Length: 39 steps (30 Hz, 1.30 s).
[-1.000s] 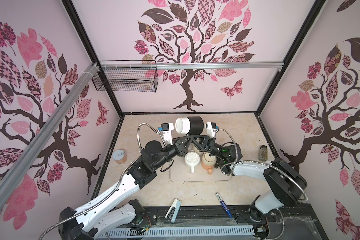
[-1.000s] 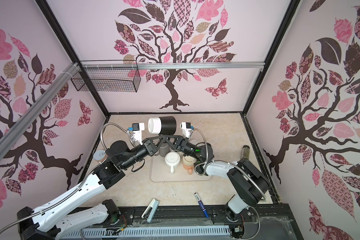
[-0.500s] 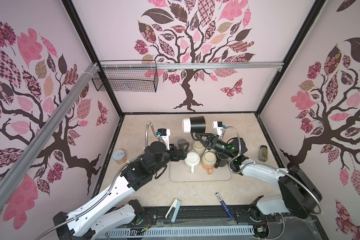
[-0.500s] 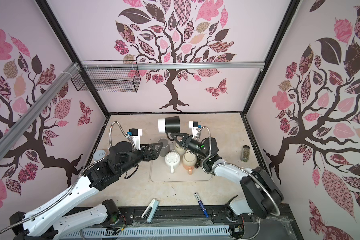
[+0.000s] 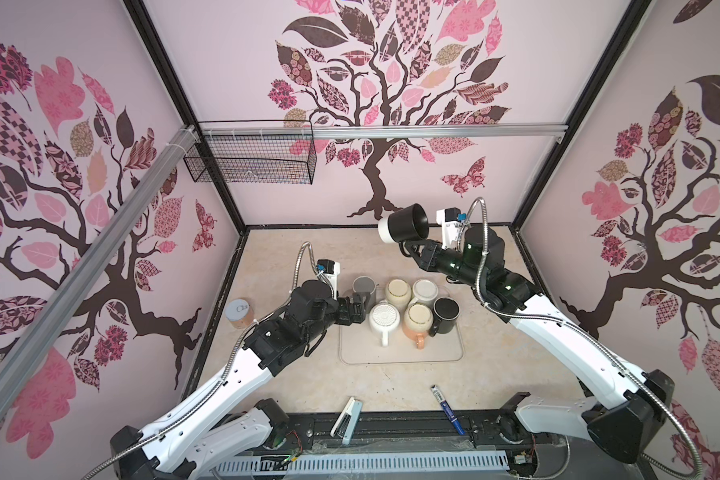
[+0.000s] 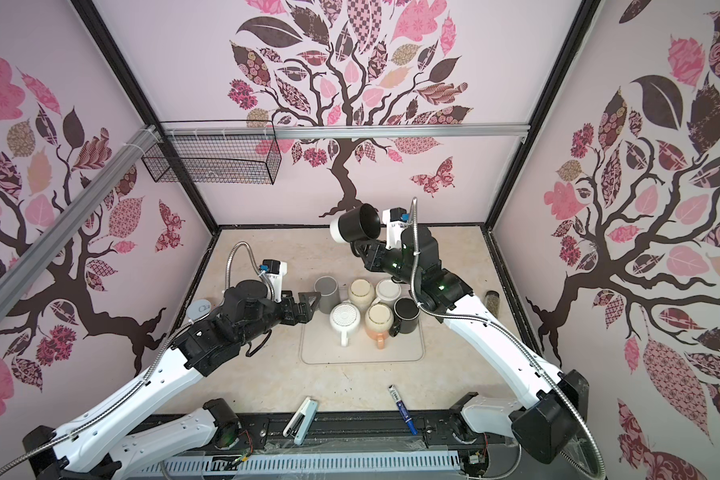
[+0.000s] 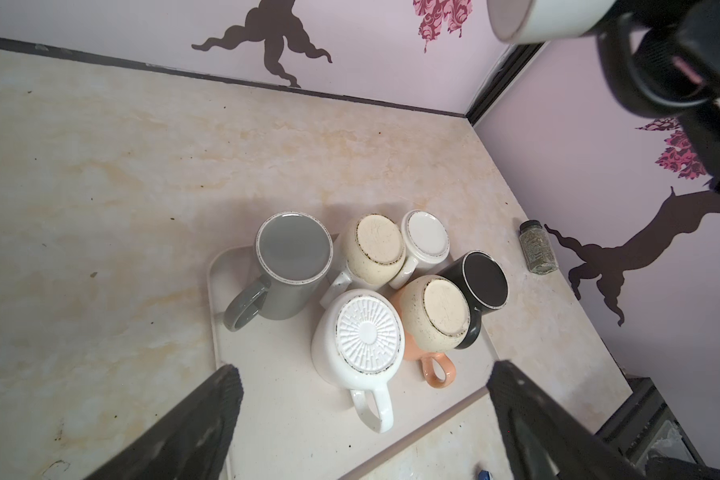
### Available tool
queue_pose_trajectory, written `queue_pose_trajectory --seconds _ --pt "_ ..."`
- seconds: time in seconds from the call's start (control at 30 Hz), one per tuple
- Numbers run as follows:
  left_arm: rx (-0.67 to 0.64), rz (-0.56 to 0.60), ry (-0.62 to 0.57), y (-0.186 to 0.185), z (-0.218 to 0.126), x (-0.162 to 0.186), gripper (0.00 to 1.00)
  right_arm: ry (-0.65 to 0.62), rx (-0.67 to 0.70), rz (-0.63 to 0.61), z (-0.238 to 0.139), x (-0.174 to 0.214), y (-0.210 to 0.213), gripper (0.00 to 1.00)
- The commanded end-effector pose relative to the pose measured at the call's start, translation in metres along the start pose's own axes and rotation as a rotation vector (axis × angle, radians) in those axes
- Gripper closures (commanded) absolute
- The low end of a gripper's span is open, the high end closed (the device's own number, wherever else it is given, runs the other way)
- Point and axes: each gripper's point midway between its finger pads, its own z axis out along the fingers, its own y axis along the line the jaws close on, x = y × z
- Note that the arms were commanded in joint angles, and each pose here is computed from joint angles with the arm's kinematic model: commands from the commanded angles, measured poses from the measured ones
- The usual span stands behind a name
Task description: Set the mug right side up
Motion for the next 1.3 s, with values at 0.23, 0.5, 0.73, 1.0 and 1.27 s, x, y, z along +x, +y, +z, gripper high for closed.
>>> queue_pose_trajectory --seconds 0.23,0.5,0.73,1.0,1.27 --pt "-0.014 0.053 0.04 0.012 0.0 0.02 0.04 0.106 0.622 -0.183 0.011 -0.033 -0.169 1.0" --pt "0.009 0.051 0.065 0.009 0.005 0.027 0.05 0.188 0.816 -0.147 0.015 -0.011 -0.255 1.0" --pt "0.025 0.056 0.098 0.005 0.014 0.032 0.04 0.263 0.862 -0.138 0.033 0.023 -0.289 1.0" --pt "0.038 0.053 0.111 0.005 0.017 0.04 0.04 0.311 0.925 -0.14 0.036 0.048 -0.317 1.0" --pt "0.049 0.055 0.144 0.002 0.025 0.046 0.04 0.327 0.951 -0.115 0.032 0.068 -0.336 1.0"
